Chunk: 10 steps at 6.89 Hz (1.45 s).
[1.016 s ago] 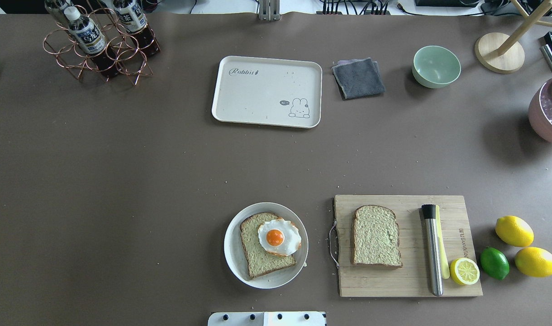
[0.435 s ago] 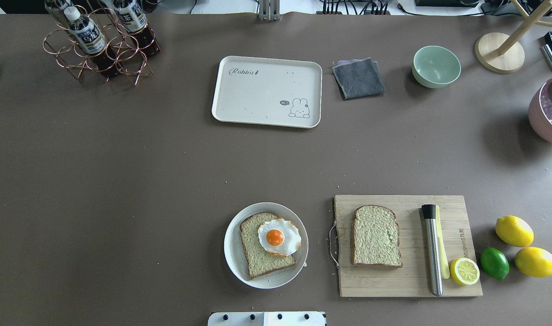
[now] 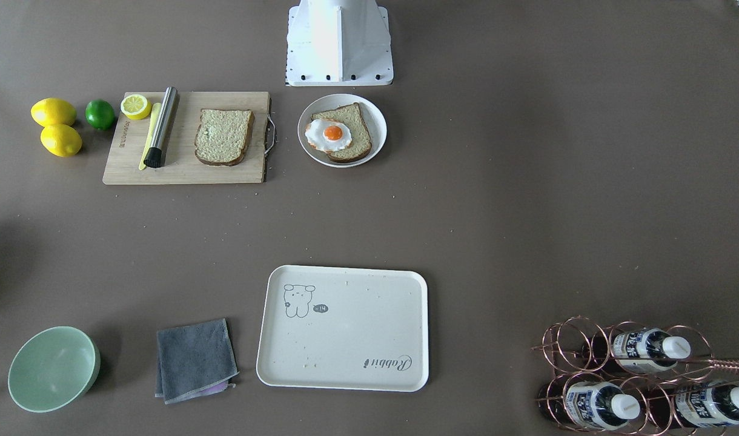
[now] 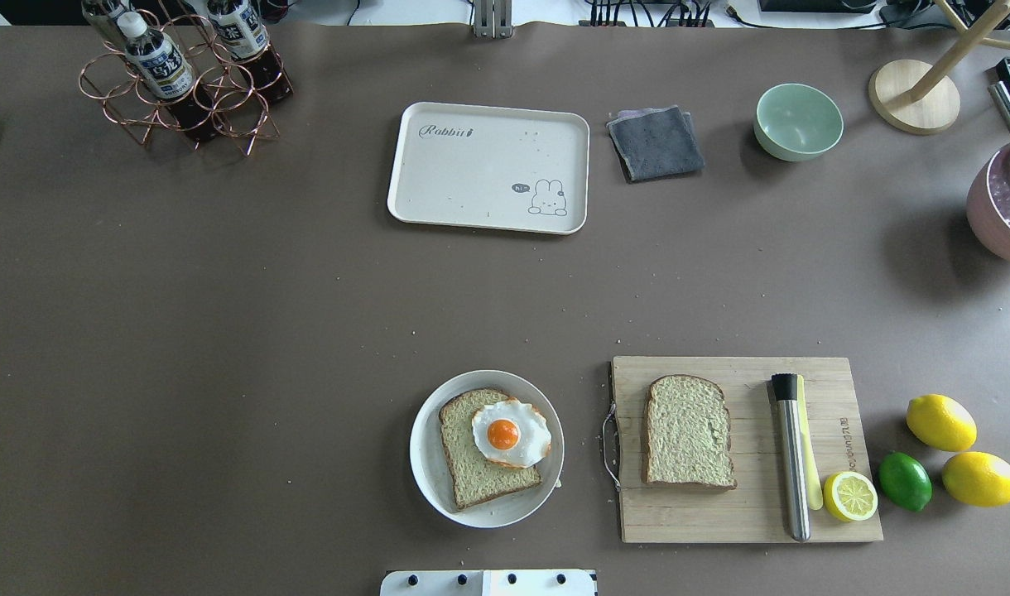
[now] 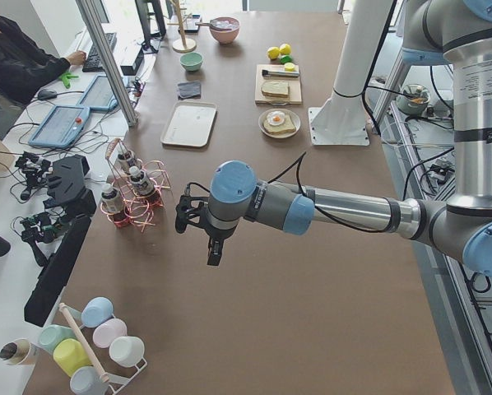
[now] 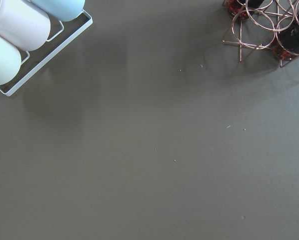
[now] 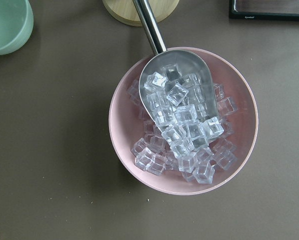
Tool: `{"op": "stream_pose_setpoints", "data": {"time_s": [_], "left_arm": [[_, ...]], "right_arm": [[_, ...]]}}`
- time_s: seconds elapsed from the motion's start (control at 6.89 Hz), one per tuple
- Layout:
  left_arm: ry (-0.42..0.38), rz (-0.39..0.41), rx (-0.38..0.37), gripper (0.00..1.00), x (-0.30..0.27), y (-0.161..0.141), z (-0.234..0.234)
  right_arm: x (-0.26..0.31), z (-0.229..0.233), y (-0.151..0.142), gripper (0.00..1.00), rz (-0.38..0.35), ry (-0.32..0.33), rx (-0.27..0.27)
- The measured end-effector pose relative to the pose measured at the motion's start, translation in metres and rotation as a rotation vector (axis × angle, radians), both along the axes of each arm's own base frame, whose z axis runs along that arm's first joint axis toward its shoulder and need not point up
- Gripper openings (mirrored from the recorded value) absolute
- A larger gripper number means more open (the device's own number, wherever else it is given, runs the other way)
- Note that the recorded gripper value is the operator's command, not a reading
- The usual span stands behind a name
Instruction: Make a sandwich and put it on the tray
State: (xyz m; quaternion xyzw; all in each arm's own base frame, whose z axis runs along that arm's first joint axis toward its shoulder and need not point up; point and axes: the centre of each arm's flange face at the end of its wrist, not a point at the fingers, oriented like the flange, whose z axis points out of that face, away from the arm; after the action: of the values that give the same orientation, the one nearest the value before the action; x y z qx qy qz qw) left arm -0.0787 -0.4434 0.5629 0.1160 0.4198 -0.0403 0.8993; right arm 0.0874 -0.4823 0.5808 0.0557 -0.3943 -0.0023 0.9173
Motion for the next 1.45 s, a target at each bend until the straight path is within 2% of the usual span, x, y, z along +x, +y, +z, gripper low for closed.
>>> {"op": "stream_pose_setpoints", "data": {"time_s": [1.45], "left_arm": [[0.000,0.002,0.001,0.97,0.0005,-0.0043,-0.0009]], "right_arm": [[0.0001,-0.0033,-0.0031,1.00,0.002,0.001,0.005]]}}
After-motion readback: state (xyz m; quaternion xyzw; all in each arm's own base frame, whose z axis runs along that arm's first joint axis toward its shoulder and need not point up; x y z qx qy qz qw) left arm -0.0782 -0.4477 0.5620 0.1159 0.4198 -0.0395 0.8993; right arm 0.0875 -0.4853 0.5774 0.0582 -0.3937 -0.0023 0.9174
